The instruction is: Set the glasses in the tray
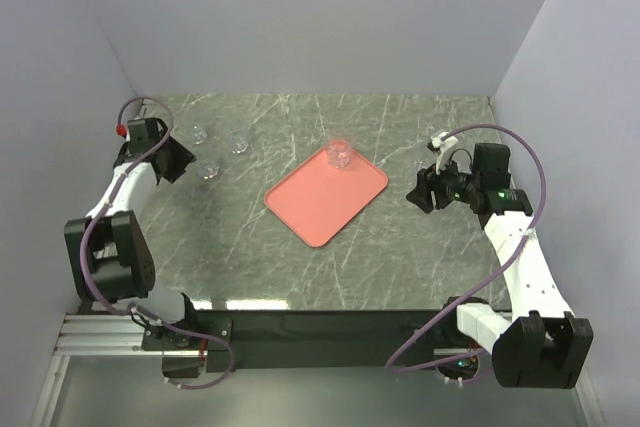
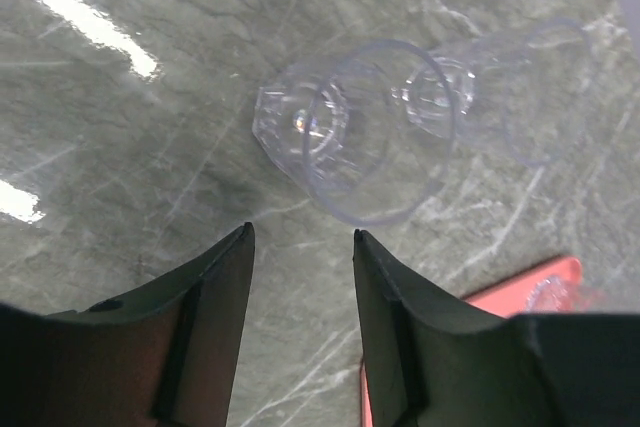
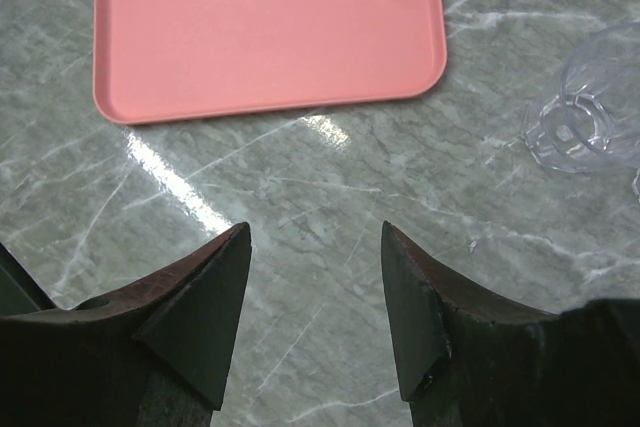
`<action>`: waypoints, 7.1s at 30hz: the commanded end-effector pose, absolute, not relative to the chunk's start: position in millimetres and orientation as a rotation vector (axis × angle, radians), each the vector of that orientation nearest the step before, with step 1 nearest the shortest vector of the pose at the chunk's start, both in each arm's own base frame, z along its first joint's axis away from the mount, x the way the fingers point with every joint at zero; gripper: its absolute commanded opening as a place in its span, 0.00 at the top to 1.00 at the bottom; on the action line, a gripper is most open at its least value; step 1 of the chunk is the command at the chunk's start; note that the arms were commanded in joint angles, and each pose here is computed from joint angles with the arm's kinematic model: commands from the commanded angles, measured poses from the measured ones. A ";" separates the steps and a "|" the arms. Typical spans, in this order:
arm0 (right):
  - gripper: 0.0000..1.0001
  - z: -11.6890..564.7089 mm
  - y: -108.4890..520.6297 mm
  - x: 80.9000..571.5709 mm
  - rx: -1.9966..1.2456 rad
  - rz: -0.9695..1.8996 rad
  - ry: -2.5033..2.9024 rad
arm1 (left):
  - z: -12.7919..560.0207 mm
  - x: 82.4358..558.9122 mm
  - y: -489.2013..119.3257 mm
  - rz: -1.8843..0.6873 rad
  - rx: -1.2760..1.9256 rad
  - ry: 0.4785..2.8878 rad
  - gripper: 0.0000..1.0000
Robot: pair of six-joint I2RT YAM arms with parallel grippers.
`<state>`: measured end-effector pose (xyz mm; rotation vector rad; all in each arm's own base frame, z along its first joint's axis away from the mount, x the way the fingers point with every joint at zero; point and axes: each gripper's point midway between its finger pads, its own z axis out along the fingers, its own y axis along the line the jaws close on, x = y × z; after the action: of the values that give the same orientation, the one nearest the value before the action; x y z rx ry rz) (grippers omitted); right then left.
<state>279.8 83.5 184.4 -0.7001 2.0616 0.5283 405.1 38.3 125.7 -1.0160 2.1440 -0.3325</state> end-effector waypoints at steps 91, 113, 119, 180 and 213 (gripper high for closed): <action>0.37 184.3 80.0 280.9 -0.738 0.513 2.032 | 124.0 456.7 -266.8 -0.698 -0.104 2.321 0.99; 0.37 182.6 76.1 282.4 -0.728 0.500 2.039 | 127.3 462.0 -268.2 -0.549 -0.035 2.327 0.52; 0.37 186.6 70.1 283.4 -0.709 0.477 2.027 | 162.1 449.4 -257.4 -0.554 0.002 2.240 0.39; 0.57 108.5 48.7 431.5 -0.702 -0.047 2.594 | 231.8 312.5 -77.1 0.011 -0.033 1.910 0.08; 1.00 175.1 82.4 408.3 -0.809 0.064 2.353 | 233.3 311.6 -77.0 0.006 -0.035 1.902 0.09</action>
<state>410.7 65.6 144.7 -0.7658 2.4788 0.0079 309.8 -80.3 222.8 -0.0204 1.9488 0.0025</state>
